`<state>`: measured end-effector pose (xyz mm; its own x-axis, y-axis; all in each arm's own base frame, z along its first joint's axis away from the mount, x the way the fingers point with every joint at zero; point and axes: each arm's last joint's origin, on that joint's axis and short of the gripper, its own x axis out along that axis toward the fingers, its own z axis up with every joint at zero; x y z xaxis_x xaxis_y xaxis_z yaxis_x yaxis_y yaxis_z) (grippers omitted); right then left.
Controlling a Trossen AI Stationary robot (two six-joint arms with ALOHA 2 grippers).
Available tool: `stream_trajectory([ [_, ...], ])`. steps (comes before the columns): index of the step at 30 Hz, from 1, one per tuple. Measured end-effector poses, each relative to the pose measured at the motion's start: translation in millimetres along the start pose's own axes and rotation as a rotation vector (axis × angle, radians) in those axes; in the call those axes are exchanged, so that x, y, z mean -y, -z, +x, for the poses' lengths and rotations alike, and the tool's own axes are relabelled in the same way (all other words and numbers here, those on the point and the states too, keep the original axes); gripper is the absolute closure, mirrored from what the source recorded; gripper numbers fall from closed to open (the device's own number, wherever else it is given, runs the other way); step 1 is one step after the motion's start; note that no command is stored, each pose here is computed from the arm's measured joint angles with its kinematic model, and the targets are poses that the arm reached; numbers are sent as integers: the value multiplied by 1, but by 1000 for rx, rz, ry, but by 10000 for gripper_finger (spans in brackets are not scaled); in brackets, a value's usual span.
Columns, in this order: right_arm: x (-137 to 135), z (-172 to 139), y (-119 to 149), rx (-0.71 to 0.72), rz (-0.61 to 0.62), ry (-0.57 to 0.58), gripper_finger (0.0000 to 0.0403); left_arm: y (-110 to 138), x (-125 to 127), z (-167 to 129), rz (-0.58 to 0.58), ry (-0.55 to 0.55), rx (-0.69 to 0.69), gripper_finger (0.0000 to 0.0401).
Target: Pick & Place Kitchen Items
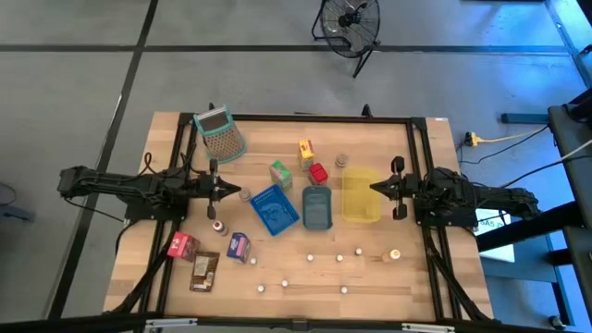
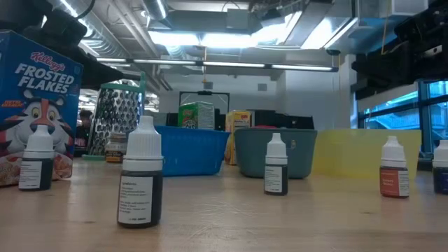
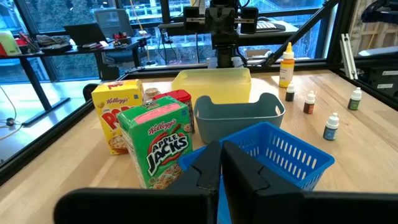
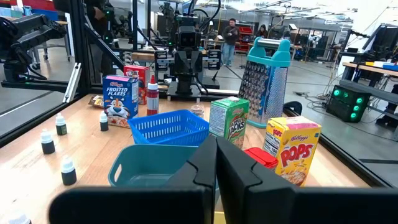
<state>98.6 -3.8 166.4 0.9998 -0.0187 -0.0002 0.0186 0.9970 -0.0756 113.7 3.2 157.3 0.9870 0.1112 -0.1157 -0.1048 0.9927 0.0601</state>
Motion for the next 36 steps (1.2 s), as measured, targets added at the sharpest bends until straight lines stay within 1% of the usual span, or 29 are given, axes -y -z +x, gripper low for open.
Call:
stream_trajectory([
  [21, 0, 0, 0, 0, 0, 0, 391, 0, 0, 0, 0, 0, 0, 390],
  [26, 2, 0, 0, -2, -2, 81, 391, 0, 0, 0, 0, 0, 0, 393],
  [36, 2, 0, 0, -2, -3, 81, 391, 0, 0, 0, 0, 0, 0, 389],
])
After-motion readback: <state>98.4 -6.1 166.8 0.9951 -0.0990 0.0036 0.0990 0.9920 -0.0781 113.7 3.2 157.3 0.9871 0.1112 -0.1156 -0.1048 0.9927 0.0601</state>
